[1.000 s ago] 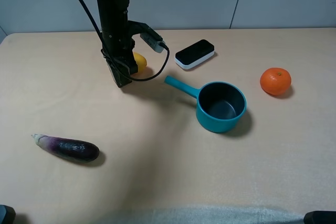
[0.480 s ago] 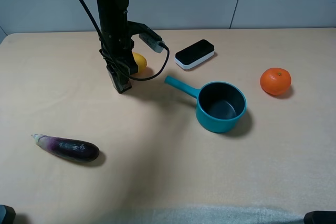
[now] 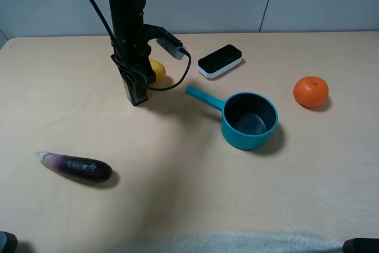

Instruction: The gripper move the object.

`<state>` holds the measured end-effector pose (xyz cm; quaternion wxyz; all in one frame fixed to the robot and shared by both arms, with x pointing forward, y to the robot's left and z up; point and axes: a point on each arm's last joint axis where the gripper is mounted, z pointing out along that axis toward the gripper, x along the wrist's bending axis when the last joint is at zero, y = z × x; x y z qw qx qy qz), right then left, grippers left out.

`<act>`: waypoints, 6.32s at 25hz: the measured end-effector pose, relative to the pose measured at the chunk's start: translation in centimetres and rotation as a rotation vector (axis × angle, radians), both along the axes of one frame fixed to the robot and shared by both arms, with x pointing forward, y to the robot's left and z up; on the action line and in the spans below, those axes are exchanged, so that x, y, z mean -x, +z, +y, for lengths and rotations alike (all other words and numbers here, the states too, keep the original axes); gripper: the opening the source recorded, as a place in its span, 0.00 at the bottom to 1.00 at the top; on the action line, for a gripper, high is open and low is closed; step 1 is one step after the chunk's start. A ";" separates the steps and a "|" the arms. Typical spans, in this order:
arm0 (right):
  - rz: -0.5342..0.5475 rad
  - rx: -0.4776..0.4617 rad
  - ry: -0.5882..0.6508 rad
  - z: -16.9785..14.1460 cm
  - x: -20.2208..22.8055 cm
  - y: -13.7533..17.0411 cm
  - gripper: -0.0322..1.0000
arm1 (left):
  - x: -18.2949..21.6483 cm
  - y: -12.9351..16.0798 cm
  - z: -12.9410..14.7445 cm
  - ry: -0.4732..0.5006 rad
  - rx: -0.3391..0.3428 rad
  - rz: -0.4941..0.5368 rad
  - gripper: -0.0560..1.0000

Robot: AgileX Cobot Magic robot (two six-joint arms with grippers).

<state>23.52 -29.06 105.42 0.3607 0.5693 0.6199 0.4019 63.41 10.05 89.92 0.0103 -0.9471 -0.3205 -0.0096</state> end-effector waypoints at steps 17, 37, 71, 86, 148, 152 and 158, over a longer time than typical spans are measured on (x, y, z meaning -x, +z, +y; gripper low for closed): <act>0.000 0.000 0.000 0.0 0.0 0.0 0.70 | 0.0 0.0 0.4 0.038 -0.042 0.000 0.77; 0.000 0.000 0.000 0.0 0.0 0.0 0.70 | 0.1 4.8 0.5 0.065 -0.002 -0.100 0.83; 0.000 0.000 0.000 0.0 0.0 0.0 0.70 | 14.1 19.7 16.9 0.480 0.119 -0.414 0.83; 0.000 0.000 0.000 0.0 0.0 0.0 0.70 | 26.4 17.8 20.1 0.659 0.186 -0.545 0.83; 0.000 0.000 0.000 0.0 0.0 0.0 0.70 | 39.9 14.9 20.3 0.650 0.448 -1.032 0.83; 0.000 0.000 0.000 0.0 0.0 0.0 0.70 | 39.9 14.9 20.3 0.650 0.448 -1.032 0.83; 0.000 0.000 0.000 0.0 0.0 0.0 0.70 | 39.9 14.9 20.3 0.650 0.448 -1.032 0.83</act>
